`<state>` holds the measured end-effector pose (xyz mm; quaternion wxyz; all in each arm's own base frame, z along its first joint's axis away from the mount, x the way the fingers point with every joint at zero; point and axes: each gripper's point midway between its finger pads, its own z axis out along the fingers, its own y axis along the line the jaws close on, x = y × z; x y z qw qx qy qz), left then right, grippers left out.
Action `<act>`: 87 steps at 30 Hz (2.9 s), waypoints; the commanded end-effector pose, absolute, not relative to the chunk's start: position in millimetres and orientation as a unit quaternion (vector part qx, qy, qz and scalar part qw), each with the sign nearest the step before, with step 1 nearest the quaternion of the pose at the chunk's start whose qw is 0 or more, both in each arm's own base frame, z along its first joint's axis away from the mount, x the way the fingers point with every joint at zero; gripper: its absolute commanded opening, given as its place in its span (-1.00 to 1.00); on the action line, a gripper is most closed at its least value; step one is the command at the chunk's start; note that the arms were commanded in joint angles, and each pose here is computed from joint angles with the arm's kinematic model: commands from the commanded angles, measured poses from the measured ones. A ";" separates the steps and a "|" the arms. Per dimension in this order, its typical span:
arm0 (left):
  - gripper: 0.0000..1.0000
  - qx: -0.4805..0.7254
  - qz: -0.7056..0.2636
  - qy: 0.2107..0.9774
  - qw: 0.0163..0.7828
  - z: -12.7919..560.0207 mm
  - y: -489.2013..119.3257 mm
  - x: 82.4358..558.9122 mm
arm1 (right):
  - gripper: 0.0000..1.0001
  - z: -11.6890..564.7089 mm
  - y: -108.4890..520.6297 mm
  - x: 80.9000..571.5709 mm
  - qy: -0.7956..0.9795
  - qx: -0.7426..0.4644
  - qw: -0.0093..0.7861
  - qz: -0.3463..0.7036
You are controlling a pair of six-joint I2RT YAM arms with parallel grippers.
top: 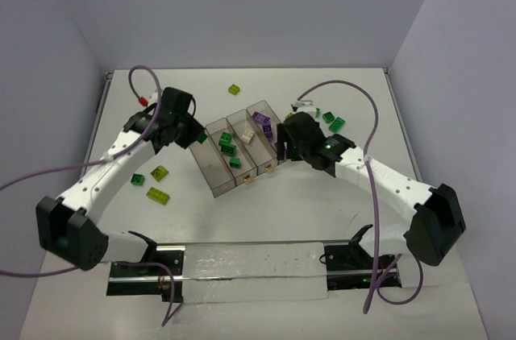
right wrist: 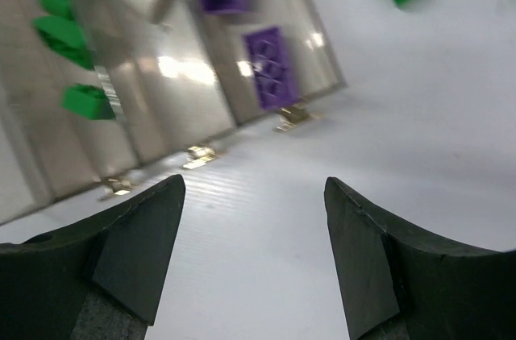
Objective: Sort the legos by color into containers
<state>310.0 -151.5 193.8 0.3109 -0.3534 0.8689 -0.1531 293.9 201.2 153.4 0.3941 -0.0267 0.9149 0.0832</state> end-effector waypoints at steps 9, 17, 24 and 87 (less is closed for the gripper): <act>-0.63 -0.273 -0.141 0.892 0.332 180.1 -201.3 393.7 | 0.56 147.1 139.8 271.7 0.913 0.052 0.400 0.061; -0.47 -0.263 -0.118 0.904 0.315 150.6 -217.2 422.3 | 0.57 147.4 133.8 267.7 0.912 0.058 0.402 0.058; 0.39 -0.264 -0.080 0.914 0.299 128.1 -214.0 424.6 | 0.59 151.5 118.0 273.8 0.908 0.081 0.409 0.051; 0.85 -0.123 -0.162 0.880 0.429 260.2 -185.8 307.5 | 0.31 33.4 94.0 465.2 0.963 0.073 0.257 -0.026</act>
